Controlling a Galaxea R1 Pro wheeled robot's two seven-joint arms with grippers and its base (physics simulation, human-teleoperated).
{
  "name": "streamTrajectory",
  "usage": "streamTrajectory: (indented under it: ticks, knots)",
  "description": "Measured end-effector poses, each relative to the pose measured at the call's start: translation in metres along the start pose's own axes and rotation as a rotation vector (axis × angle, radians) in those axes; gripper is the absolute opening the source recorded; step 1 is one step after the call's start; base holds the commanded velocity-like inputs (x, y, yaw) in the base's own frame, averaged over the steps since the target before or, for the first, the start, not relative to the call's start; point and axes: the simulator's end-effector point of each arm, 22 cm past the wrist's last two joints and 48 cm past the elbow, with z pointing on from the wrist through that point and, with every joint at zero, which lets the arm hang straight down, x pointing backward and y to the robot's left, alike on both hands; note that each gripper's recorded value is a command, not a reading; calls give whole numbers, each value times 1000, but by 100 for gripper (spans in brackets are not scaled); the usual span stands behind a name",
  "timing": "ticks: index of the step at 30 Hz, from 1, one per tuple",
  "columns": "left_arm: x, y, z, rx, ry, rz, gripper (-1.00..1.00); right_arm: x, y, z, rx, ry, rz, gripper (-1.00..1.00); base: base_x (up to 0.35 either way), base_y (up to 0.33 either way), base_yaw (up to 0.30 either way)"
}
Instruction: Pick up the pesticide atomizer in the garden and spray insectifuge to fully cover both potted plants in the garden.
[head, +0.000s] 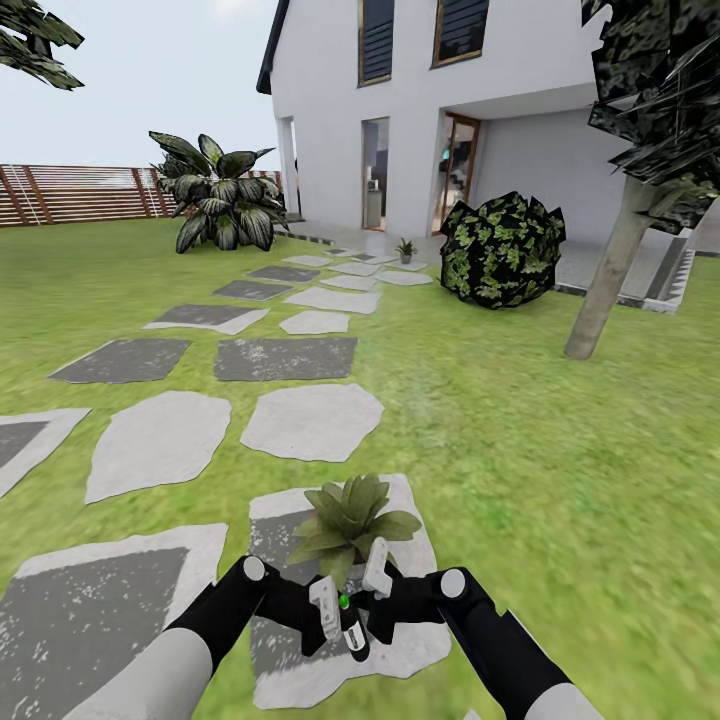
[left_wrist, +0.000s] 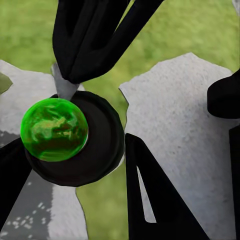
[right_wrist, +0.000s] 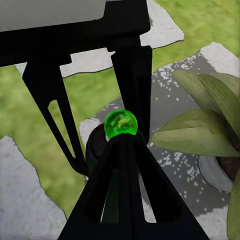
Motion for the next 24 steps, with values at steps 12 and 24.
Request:
streamTrajectory:
  ticks: [12, 24]
  knots:
    - [19, 2, -7, -2, 34, -12, -100, 0, 0, 0, 0, 0, 0, -100, 0, 0, 0]
    - [92, 27, -62, -74, 139, -61, -100, 6, -3, -3, 5, 9, 3, -100, 0, 0, 0]
